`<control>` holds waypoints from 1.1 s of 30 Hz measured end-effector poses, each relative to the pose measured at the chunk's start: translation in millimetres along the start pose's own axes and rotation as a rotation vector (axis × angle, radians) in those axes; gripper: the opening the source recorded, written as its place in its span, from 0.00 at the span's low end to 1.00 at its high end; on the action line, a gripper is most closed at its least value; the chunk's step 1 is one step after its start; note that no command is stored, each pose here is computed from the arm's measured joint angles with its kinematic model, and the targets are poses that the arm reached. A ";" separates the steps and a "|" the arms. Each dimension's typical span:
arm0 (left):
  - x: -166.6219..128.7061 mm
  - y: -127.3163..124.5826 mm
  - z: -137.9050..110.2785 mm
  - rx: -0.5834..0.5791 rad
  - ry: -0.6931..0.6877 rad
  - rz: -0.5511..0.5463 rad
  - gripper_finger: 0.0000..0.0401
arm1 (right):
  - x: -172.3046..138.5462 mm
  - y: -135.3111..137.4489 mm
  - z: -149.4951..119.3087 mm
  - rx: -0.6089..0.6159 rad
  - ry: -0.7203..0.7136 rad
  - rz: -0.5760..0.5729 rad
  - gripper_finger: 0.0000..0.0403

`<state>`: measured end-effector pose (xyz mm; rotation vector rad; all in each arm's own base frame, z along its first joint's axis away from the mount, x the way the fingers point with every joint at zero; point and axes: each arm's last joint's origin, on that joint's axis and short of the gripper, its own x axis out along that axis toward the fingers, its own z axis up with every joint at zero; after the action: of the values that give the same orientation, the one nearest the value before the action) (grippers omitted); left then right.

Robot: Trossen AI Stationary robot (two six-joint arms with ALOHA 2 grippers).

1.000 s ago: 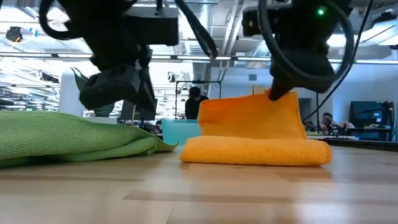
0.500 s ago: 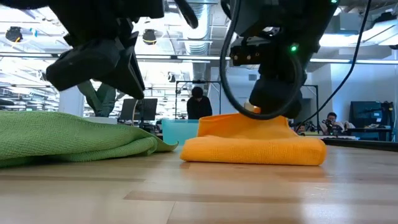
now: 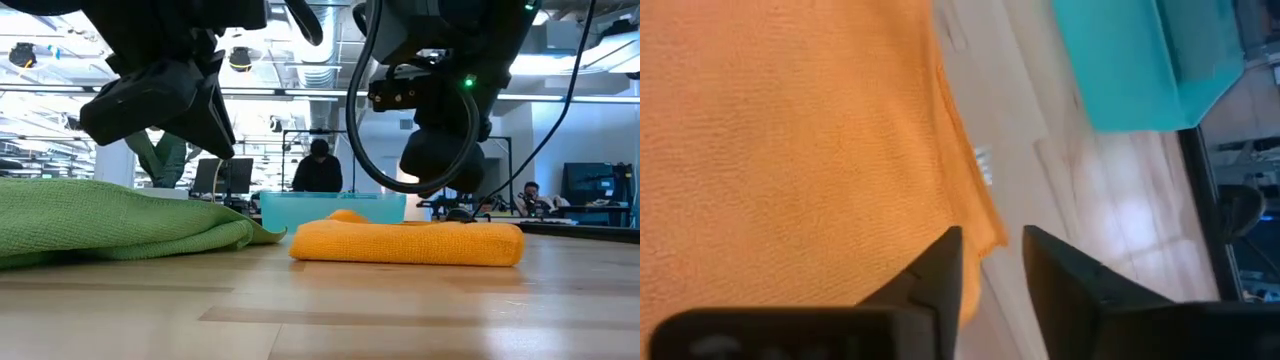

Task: Roll microfiber towels into tight, uniform cylinder then place into a basket
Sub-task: Roll the orange microfiber cloth

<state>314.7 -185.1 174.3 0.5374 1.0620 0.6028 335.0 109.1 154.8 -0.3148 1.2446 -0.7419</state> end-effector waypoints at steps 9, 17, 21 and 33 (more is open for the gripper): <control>0.0 -0.6 0.7 -0.007 -0.005 -0.004 0.21 | -15.5 -25.8 -2.2 -0.001 -0.004 -0.059 0.46; 14.7 -7.8 6.6 0.009 -0.096 -0.006 0.21 | -70.2 -76.0 -15.0 0.158 -0.226 -0.084 0.40; 27.3 -3.8 13.1 0.000 -0.113 0.013 0.21 | -78.8 -88.6 -36.2 0.241 -0.291 -0.024 0.35; 63.8 13.2 63.1 -0.025 -0.257 -0.212 0.21 | -65.4 -93.1 -86.5 0.420 -0.395 0.169 0.27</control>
<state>392.7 -139.3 167.3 0.4594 0.8528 0.3490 214.6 99.1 231.2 -0.0063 0.7106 -0.7322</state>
